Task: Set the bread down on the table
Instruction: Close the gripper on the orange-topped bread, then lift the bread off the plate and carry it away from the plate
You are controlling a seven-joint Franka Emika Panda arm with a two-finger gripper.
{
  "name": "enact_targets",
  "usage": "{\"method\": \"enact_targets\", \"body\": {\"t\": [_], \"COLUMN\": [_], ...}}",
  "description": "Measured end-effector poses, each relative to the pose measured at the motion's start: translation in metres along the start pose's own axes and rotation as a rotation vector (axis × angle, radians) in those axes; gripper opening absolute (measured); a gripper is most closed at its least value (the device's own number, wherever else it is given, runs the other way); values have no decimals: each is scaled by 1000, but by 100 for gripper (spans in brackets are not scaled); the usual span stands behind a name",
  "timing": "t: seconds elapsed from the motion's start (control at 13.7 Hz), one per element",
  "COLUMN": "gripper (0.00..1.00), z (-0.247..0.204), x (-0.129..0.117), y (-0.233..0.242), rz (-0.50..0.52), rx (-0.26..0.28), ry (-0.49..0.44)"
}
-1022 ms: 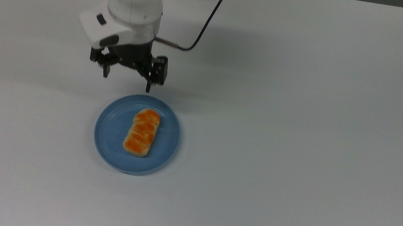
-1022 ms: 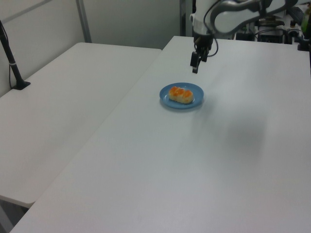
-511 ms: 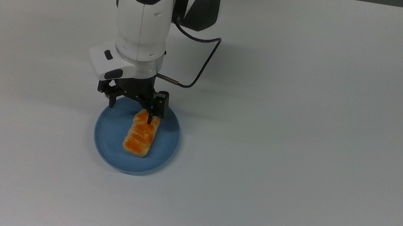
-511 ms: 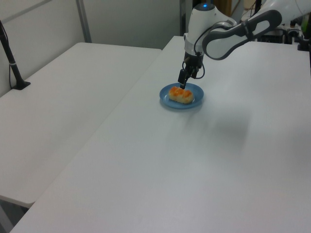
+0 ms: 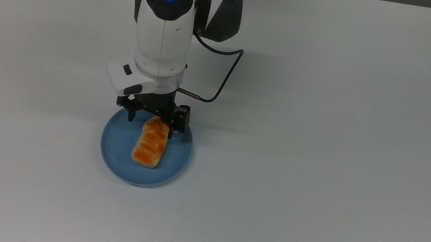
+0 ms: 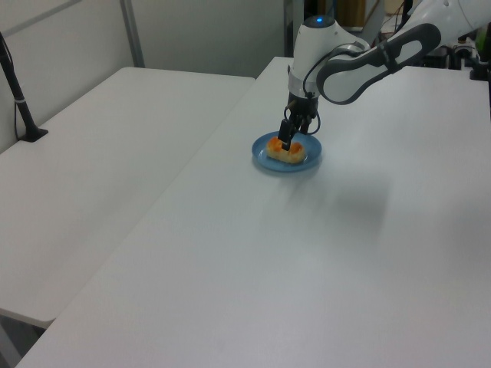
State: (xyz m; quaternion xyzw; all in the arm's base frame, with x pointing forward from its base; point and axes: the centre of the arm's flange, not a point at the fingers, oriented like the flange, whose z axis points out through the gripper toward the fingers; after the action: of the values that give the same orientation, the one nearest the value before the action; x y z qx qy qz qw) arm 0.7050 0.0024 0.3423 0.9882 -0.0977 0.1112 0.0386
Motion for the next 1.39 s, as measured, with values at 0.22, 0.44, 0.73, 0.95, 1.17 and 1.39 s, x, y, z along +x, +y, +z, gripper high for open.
{"method": "enact_targets", "body": {"t": [0.22,0.44,0.73,0.95,1.17,1.39], "gripper": [88,59,15,15,11,10], "z": [7,8,2,-19,-58,-80], "x": [-3,-4,0,5,15,26], "y": [-8,-12,-12,-8,28,101], "rz": [-10,-16,-14,-6,-5,-71], "rx": [2,3,6,5,-14,-45], "ry": [-11,-12,0,15,18,14]}}
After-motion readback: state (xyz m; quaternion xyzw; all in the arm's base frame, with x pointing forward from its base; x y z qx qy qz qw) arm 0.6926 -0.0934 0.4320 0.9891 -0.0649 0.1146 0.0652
